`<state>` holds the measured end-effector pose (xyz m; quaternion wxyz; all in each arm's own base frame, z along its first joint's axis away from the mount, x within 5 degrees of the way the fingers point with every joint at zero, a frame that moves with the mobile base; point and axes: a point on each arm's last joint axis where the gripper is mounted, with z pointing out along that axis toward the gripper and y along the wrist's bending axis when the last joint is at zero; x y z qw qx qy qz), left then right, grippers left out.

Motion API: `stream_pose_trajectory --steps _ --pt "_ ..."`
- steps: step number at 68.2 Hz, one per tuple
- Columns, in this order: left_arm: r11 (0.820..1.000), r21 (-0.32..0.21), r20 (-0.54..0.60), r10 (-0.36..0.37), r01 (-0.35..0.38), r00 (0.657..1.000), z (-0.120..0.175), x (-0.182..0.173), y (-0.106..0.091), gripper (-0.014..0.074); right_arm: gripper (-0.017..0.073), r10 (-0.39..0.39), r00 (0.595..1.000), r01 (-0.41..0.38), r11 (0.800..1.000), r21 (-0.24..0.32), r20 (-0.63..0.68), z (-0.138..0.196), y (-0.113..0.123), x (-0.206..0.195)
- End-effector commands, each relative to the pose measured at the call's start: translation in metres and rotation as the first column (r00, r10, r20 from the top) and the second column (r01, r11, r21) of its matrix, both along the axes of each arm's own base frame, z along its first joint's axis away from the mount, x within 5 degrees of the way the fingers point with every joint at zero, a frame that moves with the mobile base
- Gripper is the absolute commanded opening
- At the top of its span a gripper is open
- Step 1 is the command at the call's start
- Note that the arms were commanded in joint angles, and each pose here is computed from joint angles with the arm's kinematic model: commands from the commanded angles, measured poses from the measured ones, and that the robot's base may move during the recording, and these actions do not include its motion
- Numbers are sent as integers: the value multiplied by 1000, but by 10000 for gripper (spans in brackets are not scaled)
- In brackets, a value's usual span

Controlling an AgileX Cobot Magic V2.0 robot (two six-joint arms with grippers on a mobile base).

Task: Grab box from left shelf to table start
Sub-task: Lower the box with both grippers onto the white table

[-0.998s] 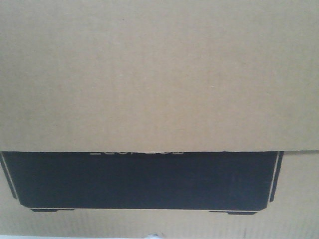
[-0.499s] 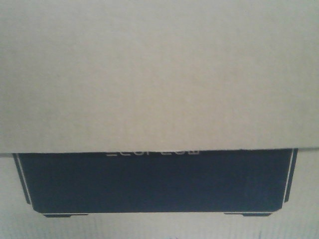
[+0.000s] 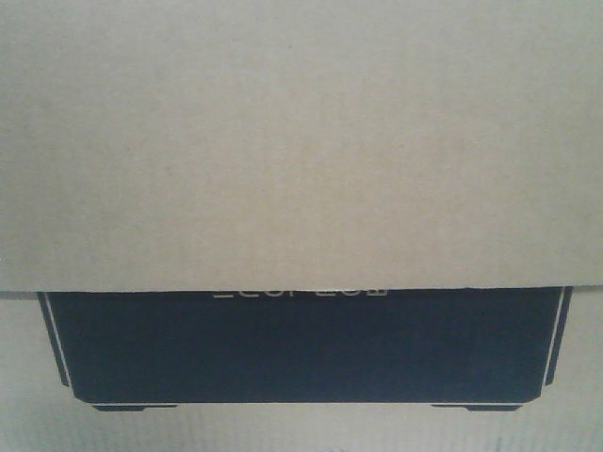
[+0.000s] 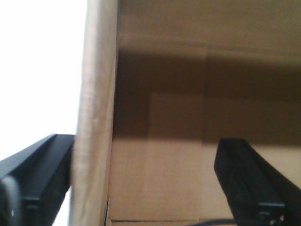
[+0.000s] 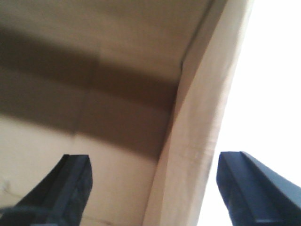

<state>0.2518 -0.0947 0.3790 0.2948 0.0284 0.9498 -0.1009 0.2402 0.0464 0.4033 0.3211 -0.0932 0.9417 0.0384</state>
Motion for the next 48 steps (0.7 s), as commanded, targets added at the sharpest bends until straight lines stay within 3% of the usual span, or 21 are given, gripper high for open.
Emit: stream_pose_trajectory --steps 1,8,13,23,30,39,48 --pt "999 -52 179 -5 14 984 42 -18 6 477 588 4 988 -6 1000 17 156 35 -4 -22" --pt "999 -44 254 3 8 967 59 -39 16 475 483 2 978 -8 1000 27 209 48 -8 -43" --pt "1000 -31 294 10 -1 956 70 -56 25 448 347 1 970 -9 999 33 243 56 -12 -62" --pt "1000 -23 418 29 -21 908 87 -101 48 291 50 -4 948 -12 999 47 320 59 -19 -101" --pt "999 -39 492 40 -24 870 87 -134 62 127 58 -8 927 -14 998 58 374 50 -24 -127" --pt "999 -36 549 45 -31 835 64 -170 77 -110 58 -16 890 -19 997 73 455 22 -30 -158" --pt "1000 -17 586 28 -22 810 33 -194 87 -92 58 -25 848 -24 996 86 529 -11 -33 -176"
